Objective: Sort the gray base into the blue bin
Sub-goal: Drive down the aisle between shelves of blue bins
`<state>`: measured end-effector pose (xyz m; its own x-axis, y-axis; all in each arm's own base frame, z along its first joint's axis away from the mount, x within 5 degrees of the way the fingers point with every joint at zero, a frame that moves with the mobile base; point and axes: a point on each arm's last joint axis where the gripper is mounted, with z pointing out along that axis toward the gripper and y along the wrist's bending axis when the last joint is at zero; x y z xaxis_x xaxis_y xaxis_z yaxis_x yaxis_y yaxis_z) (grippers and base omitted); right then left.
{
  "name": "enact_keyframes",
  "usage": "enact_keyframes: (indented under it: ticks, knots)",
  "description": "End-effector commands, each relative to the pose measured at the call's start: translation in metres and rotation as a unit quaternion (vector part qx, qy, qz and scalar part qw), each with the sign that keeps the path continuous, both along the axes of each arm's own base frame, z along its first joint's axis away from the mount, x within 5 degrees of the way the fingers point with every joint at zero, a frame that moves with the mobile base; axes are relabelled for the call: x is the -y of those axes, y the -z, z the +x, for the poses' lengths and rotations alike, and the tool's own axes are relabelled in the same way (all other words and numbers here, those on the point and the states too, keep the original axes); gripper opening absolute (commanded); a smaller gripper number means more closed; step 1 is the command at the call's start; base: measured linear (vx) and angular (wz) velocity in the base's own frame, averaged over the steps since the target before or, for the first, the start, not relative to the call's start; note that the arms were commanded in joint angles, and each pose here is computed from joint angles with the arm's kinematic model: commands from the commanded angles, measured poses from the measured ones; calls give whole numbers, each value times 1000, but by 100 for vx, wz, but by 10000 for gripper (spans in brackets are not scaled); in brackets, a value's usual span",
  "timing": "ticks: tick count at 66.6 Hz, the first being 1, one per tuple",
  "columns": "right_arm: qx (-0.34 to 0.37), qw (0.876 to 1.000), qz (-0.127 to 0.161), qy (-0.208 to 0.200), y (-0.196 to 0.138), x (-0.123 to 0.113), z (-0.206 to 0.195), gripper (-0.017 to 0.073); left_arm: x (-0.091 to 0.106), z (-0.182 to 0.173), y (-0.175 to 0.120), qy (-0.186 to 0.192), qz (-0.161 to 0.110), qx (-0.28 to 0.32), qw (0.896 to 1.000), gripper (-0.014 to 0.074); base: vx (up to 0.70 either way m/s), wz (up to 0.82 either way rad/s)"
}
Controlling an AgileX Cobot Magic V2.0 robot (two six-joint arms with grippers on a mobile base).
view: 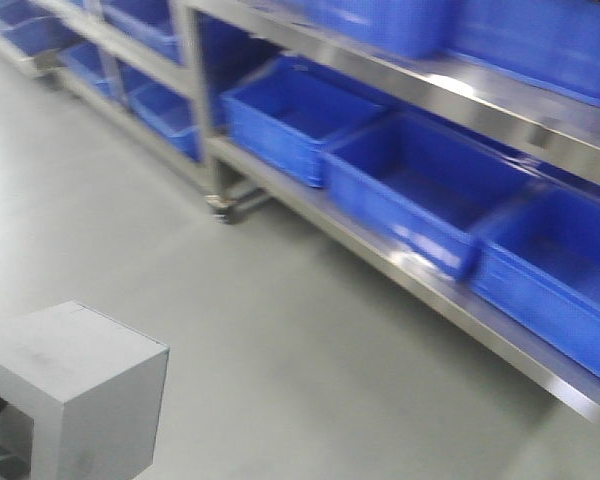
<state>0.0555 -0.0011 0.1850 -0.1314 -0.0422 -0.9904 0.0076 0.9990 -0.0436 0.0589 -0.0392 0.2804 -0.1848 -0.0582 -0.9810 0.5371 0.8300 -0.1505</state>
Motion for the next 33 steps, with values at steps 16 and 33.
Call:
enact_keyframes:
  ticks: [16,33]
  knots:
    - [40,999,-11,-1,-6,0,0,-5,1,0,-19,7,-43,50,998,-8,21,80]
    - [40,999,-11,-1,-6,0,0,-5,1,0,-19,7,-43,50,998,-8,20,77]
